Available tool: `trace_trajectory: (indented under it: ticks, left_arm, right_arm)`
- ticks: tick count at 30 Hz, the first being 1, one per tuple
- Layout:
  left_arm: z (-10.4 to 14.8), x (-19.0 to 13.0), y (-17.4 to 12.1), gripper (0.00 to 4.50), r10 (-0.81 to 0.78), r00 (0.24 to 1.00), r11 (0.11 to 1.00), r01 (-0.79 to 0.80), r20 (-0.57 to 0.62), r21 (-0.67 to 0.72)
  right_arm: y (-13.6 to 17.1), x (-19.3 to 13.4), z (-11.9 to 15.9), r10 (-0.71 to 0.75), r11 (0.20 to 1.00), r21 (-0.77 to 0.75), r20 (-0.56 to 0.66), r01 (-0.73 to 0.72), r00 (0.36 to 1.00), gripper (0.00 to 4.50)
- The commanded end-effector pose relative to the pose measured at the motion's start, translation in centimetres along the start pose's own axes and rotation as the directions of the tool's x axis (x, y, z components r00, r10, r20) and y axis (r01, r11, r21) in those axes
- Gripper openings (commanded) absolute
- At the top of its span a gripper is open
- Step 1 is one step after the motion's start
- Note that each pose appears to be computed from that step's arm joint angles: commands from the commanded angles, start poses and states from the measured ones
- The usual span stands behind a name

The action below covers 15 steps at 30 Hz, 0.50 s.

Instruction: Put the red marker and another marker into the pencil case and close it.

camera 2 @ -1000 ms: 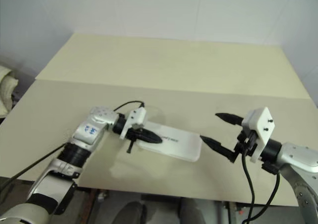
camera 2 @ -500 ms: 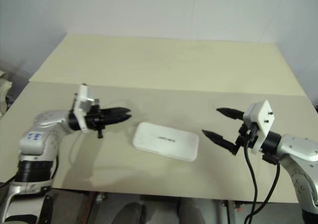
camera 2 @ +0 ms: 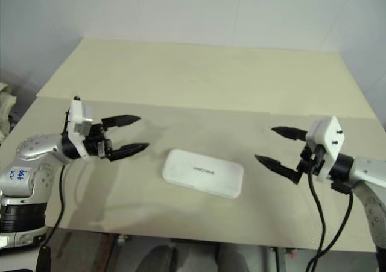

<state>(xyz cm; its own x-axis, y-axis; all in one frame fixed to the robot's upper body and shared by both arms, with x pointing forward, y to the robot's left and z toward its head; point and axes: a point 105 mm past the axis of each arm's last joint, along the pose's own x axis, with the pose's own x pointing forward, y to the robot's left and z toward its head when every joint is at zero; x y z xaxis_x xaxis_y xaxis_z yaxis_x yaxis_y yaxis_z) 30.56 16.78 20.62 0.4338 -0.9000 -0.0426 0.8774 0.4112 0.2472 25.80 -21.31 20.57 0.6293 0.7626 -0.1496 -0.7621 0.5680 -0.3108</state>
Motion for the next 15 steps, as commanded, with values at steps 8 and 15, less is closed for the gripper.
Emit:
trace_trajectory:
  ticks: [8,15]
  left_arm:
    - [0.2,-0.6,-0.3,4.48,0.0,0.999,0.999,0.001,-0.045,0.038]
    - [-0.6,-0.6,-0.5,4.48,0.019,0.998,0.999,-0.017,-0.06,0.031]
  right_arm:
    - [-2.4,-2.2,1.1,-0.038,0.995,-0.097,-0.015,0.036,0.999,4.5]
    - [-3.4,-1.6,0.7,-0.031,0.993,-0.111,-0.02,0.029,0.999,4.5]
